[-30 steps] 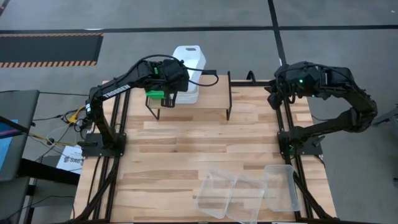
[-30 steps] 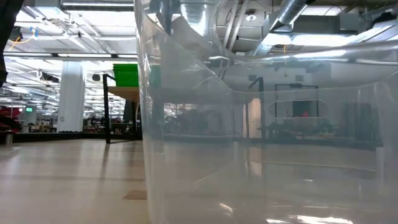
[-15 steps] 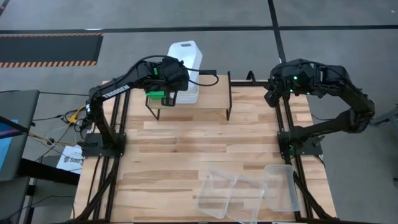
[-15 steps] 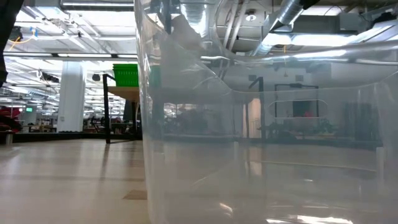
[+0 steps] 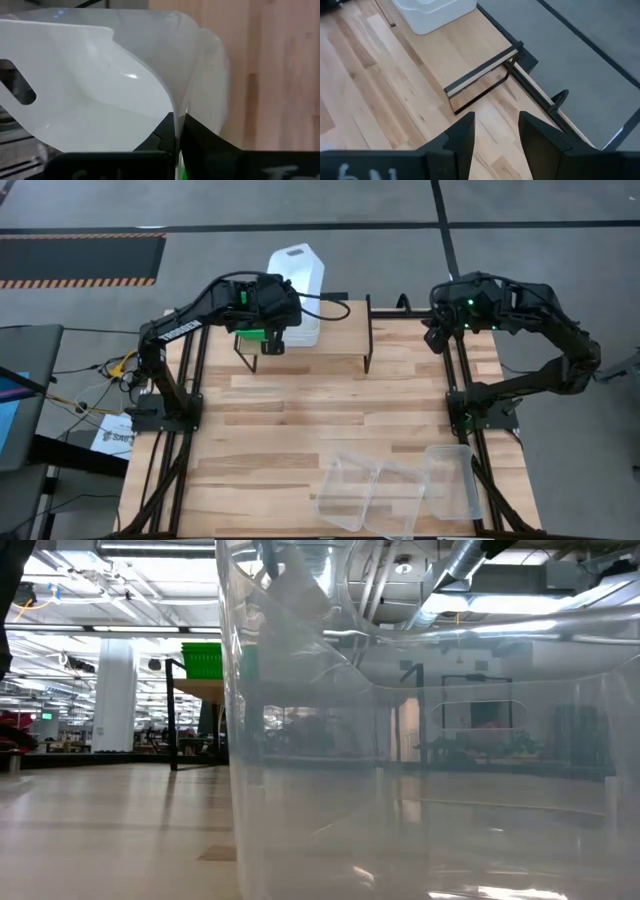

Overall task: Stack baskets on shelf by color
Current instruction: Stack the white bin on top of the white bin on the shelf

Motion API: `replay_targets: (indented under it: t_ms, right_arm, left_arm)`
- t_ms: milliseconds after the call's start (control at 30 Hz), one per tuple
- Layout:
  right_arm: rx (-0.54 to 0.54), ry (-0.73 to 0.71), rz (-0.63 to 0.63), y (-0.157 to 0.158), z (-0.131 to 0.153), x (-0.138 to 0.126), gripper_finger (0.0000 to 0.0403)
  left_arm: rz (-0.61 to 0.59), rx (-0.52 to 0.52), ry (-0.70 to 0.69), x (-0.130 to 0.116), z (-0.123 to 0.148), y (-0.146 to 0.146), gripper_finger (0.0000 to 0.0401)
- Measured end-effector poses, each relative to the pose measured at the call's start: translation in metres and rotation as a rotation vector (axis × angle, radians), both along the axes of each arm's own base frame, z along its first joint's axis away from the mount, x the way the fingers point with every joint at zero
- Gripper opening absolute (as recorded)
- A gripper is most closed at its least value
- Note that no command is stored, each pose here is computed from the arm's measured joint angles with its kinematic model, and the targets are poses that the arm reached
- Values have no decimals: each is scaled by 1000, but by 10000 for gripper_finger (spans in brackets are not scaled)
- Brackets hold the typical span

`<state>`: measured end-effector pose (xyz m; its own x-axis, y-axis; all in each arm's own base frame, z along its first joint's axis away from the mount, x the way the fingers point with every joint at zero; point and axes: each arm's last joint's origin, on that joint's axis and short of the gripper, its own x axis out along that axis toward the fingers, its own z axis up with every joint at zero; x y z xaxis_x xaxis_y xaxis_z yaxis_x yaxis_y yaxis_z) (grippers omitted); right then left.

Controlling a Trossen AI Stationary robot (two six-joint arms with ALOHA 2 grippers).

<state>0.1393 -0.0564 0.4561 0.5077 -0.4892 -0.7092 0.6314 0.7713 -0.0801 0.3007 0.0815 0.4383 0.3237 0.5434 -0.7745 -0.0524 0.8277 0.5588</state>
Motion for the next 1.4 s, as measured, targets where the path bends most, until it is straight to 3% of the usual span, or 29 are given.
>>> replay_targets:
  t_ms: [267,733,1000,1233,1400]
  right_arm:
    - [-14,26,4,-3,-2,4,175]
    - [-5,42,6,-3,-3,4,175]
    - [-3,40,5,-3,-3,4,175]
    - [9,32,17,-3,-3,5,175]
    - [9,30,19,-3,-3,5,175]
  left_arm:
    - [4,-40,32,-4,-3,-3,0]
    - [12,-12,69,-4,-5,-1,0]
    - [10,-18,163,12,-24,12,0]
    - [6,12,214,21,-34,19,0]
    - [16,104,257,21,-32,20,0]
